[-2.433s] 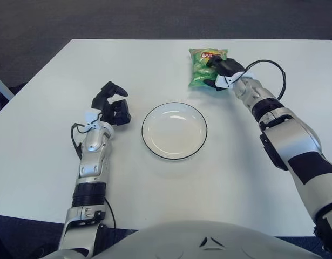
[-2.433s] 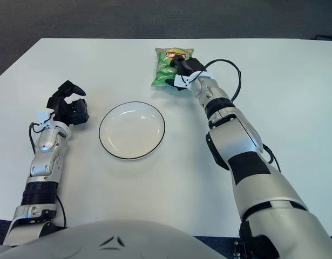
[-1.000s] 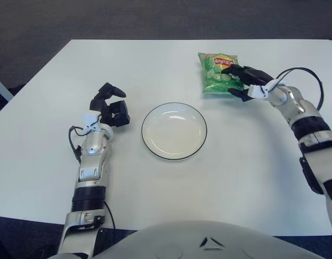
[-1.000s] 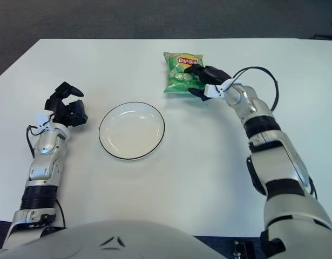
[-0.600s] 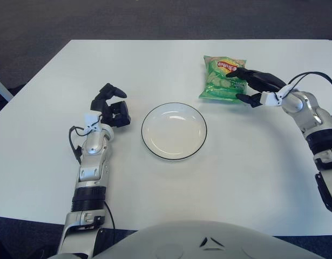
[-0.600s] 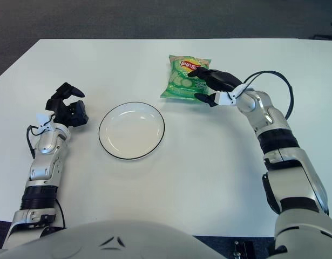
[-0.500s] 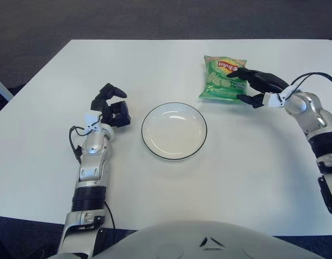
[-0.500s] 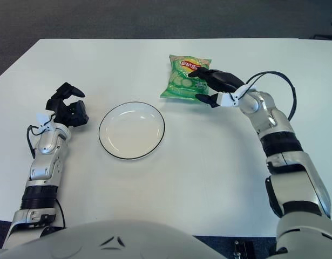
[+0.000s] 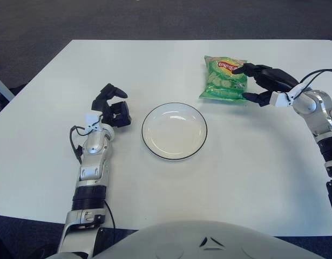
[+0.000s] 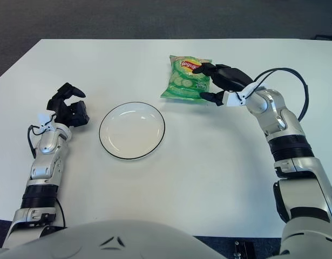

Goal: Put the snack into the plate.

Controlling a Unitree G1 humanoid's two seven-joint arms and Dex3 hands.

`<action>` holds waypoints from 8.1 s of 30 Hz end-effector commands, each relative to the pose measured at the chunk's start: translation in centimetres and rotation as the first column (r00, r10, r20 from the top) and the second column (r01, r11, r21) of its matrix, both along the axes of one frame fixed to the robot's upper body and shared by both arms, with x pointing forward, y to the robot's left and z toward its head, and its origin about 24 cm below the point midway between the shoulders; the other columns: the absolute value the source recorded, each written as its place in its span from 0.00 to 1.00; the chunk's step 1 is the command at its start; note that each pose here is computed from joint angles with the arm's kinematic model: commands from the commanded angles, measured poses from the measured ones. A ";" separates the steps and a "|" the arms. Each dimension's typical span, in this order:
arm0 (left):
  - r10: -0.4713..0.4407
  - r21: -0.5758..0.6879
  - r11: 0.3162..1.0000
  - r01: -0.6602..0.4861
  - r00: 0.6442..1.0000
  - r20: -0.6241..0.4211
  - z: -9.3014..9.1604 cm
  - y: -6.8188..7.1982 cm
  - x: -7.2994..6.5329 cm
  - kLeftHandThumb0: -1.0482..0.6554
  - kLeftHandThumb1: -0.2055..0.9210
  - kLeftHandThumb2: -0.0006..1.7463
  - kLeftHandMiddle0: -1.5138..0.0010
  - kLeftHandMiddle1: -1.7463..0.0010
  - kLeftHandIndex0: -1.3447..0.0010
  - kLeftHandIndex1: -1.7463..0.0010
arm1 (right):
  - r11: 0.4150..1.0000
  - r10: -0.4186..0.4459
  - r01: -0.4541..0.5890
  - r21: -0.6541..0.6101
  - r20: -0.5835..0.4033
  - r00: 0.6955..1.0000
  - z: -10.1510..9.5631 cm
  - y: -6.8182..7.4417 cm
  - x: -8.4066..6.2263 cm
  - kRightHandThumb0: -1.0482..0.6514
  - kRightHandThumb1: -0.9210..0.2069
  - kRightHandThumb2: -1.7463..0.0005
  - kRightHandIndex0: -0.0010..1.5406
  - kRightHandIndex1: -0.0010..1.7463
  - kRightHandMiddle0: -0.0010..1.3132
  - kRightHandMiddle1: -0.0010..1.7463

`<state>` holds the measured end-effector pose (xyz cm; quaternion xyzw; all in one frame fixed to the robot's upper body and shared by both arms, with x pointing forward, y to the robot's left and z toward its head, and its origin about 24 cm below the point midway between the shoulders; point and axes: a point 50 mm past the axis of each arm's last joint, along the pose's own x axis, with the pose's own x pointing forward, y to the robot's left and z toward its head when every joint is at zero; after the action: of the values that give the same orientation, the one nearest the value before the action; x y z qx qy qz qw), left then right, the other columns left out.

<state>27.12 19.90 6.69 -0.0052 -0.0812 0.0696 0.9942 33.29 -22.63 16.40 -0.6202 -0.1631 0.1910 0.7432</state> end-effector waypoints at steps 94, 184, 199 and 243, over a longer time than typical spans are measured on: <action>0.039 -0.030 0.999 -0.045 0.985 -0.169 -4.1 -0.5 -3.1 0.33 0.43 0.78 0.11 0.00 0.52 0.00 | 0.964 -0.221 0.169 -0.208 -0.260 0.940 -10.2 3.4 4.4 0.53 0.48 0.31 0.23 0.93 0.37 0.98; 0.030 -0.067 0.997 -0.043 0.981 -0.189 -4.9 -0.5 -2.1 0.33 0.44 0.77 0.11 0.00 0.53 0.00 | 0.878 0.129 -0.256 0.404 0.316 0.940 8.9 12.2 1.6 0.62 0.85 0.04 0.59 0.93 0.50 1.00; 0.034 -0.078 0.996 -0.050 0.981 -0.190 -5.1 -0.8 -1.7 0.33 0.45 0.77 0.11 0.00 0.53 0.00 | 0.886 0.228 -0.320 0.336 0.286 0.931 8.6 14.0 0.9 0.62 0.87 0.00 0.57 1.00 0.52 1.00; 0.046 -0.088 0.994 -0.062 0.984 -0.172 -5.6 -0.6 -0.9 0.33 0.44 0.78 0.12 0.00 0.52 0.00 | 0.615 0.716 -0.696 0.371 0.106 0.690 5.0 15.9 -4.7 0.62 0.88 0.00 0.57 0.99 0.52 1.00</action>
<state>28.66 19.75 5.96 -0.0224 -0.0848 0.0793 0.9930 29.00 -6.59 21.61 -0.3487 -0.4117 0.4340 0.7215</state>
